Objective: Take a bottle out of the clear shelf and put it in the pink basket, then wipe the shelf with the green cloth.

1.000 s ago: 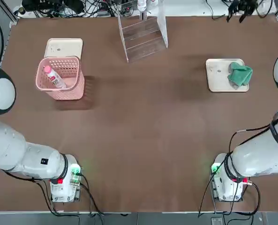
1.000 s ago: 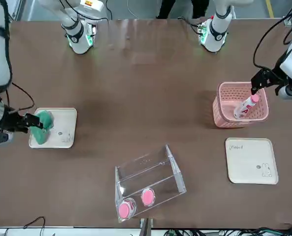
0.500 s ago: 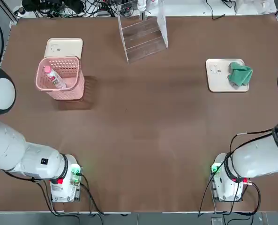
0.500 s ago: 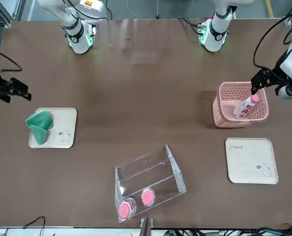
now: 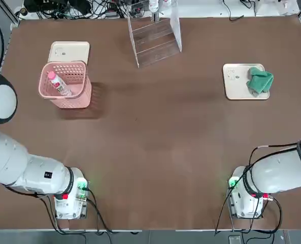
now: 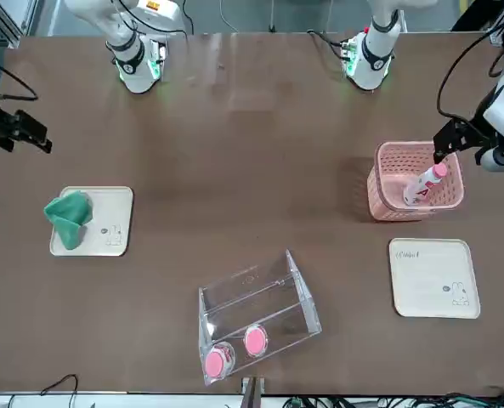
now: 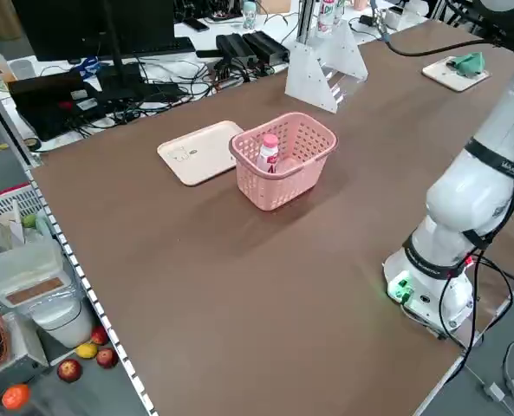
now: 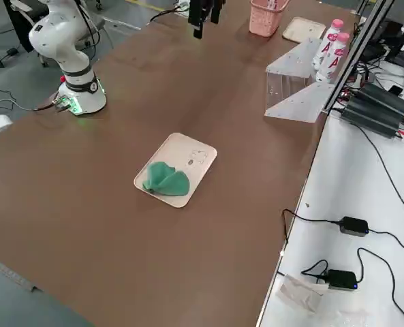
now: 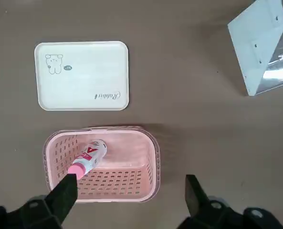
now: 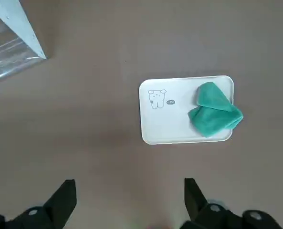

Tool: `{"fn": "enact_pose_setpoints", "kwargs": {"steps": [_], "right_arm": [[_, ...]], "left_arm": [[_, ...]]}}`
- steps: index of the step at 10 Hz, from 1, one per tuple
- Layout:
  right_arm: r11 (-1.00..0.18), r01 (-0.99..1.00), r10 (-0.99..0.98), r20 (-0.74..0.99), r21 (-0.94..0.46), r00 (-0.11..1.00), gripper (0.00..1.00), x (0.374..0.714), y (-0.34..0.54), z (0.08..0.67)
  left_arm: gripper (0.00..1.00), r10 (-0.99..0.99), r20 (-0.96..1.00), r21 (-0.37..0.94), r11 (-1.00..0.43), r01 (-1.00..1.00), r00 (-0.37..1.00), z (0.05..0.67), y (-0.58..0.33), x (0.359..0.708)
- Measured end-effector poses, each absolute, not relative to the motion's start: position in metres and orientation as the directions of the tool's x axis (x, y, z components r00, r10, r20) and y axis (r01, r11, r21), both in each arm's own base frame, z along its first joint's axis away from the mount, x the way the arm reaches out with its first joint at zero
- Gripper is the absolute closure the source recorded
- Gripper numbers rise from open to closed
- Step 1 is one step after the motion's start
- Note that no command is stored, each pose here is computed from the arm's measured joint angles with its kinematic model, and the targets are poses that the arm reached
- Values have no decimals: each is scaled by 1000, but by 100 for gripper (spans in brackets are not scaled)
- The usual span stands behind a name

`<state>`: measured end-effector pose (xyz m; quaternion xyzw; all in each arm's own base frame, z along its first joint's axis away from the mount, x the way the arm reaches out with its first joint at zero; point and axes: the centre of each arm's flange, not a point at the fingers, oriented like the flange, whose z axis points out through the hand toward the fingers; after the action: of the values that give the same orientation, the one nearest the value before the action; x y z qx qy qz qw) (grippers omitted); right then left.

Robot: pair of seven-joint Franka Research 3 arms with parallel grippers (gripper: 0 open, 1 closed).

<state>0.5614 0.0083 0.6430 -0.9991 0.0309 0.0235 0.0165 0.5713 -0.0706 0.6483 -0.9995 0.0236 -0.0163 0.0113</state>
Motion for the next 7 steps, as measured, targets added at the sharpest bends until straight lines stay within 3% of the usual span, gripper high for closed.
{"fn": "enact_pose_setpoints", "kwargs": {"steps": [7], "right_arm": [[-999,-40,-40,-34,-25,999,0,554,19,633]], "left_arm": [[0,-50,32,-23,-998,-50,998,648,-72,571]]}}
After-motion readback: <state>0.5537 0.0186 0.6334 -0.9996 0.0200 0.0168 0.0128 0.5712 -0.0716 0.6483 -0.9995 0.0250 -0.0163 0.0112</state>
